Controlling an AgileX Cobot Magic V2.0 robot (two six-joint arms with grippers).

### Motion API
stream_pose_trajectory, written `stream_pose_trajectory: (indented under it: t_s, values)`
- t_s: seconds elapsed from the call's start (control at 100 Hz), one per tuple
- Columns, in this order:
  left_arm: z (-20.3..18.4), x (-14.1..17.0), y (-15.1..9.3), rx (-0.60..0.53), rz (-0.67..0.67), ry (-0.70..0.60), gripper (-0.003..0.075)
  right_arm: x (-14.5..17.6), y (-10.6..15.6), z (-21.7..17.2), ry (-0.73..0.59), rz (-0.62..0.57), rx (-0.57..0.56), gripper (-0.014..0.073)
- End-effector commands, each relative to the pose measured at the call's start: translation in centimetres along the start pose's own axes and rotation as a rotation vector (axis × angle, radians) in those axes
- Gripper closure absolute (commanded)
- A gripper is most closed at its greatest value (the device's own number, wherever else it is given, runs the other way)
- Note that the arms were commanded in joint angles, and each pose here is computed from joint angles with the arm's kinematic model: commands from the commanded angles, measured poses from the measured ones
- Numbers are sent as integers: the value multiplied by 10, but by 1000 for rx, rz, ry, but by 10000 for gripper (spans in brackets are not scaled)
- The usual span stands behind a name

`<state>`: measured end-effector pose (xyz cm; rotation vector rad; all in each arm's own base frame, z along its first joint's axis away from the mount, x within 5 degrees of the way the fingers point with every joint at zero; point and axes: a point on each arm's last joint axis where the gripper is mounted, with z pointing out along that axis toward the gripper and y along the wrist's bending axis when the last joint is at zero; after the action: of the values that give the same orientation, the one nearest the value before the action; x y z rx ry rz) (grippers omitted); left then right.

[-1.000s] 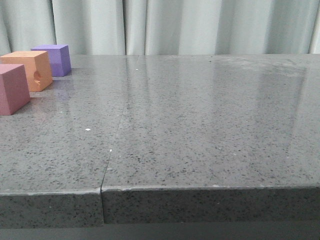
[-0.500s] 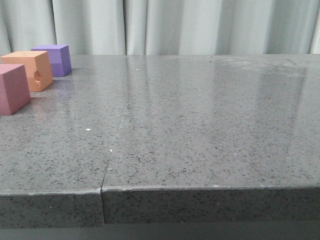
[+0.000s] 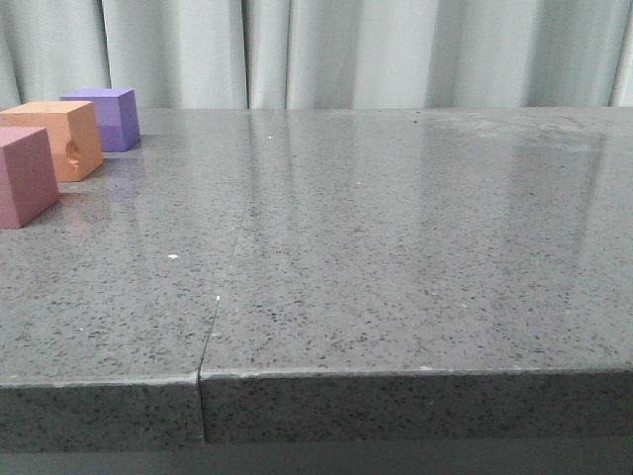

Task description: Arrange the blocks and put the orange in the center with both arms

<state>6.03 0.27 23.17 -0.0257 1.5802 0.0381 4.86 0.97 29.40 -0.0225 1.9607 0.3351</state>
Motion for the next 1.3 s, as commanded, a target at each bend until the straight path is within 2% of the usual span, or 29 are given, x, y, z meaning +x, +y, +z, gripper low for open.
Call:
stream_pose_trajectory:
  t_s: [0.0,0.27,0.32,1.289]
  values:
    - [-2,-6,-1,6,8,-114,741,-14,3,-3,-92,-16,-18,662]
    - [-6,23,-1,11,-19,-166,741,-14,3,-3,-92,-16,-18,662]
    - [-5,26,-1,10,-17,-144,741,-14,3,-3,-92,-16,-18,662]
    - [-5,26,-1,9,-15,-146,741,-14,3,-3,-93,-16,-19,662]
